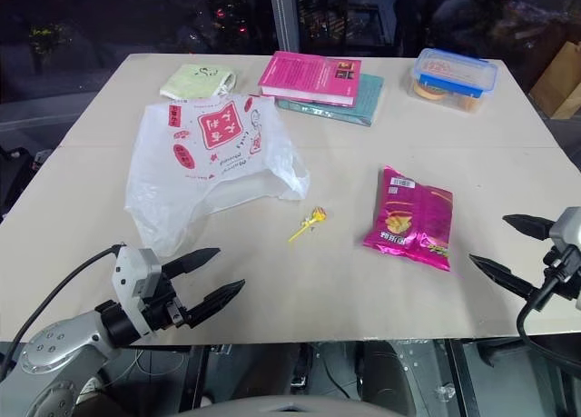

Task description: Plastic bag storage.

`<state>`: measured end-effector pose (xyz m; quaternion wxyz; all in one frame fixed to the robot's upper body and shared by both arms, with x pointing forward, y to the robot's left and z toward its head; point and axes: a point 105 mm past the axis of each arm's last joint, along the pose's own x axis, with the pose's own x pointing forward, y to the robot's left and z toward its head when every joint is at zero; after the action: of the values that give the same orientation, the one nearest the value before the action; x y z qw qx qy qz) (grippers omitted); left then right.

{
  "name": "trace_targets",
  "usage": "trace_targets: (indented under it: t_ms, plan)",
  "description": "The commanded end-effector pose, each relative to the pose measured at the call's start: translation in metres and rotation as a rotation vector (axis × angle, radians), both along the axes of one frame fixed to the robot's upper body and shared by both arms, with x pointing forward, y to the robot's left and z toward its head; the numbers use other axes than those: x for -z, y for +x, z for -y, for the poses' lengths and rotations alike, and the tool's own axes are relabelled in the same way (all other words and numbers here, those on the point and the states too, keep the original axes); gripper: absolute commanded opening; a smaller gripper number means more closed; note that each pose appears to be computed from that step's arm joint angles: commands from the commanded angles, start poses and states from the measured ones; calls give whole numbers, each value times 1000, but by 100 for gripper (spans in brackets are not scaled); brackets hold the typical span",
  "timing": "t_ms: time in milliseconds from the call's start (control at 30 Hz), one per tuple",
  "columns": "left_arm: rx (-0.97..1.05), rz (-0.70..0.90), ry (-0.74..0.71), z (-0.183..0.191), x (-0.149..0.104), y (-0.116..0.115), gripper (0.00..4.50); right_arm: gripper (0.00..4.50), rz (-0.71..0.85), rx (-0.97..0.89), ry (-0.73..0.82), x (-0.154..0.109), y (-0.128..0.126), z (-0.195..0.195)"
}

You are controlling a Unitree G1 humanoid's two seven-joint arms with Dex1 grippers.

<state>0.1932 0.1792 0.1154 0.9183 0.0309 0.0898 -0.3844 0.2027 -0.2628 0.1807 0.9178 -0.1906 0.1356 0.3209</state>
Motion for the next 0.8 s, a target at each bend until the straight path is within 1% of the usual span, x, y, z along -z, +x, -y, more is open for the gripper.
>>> trace_targets:
  t_ms: [33, 100, 233, 267, 300, 367, 400, 433, 500, 567, 633, 667, 733, 800]
  plan:
    - [-15, 73, -16, 4, -12, 7, 441, 450, 59, -15, -12, -11, 1, -6]
    - [-85, 95, -65, 0, -16, 20, 441, 450, 95, -30, 13, -12, 5, -16]
    - [-159, 119, -96, -6, -18, 27, 441, 450, 144, -78, 56, -16, 8, -33]
    - [-202, 134, -100, -12, -20, 35, 441, 450, 161, -115, 79, -20, 8, -42]
    - [-243, 177, -54, -20, -24, 48, 441, 450, 169, -167, 108, -23, 6, -55]
    - [-346, 239, 106, -39, -30, 77, 441, 450, 174, -272, 130, -26, 2, -79]
    - [-383, 271, 214, -48, -34, 92, 441, 450, 181, -314, 131, -27, 1, -90]
    - [-406, 290, 280, -53, -37, 101, 441, 450, 186, -337, 131, -28, 1, -97]
    - [-358, 402, 461, -53, -48, 123, 441, 450, 209, -375, 146, -31, 3, -112]
    - [-313, 469, 595, -51, -51, 149, 441, 450, 226, -408, 167, -33, 3, -127]
    - [-305, 469, 682, -55, -44, 171, 441, 450, 237, -415, 163, -32, 5, -135]
    - [-296, 473, 722, -52, -40, 187, 441, 450, 237, -410, 168, -31, 5, -139]
    - [-278, 486, 792, -45, -33, 213, 441, 450, 243, -395, 161, -28, 6, -142]
    - [-246, 477, 827, -35, -25, 230, 441, 450, 248, -377, 141, -24, 5, -145]
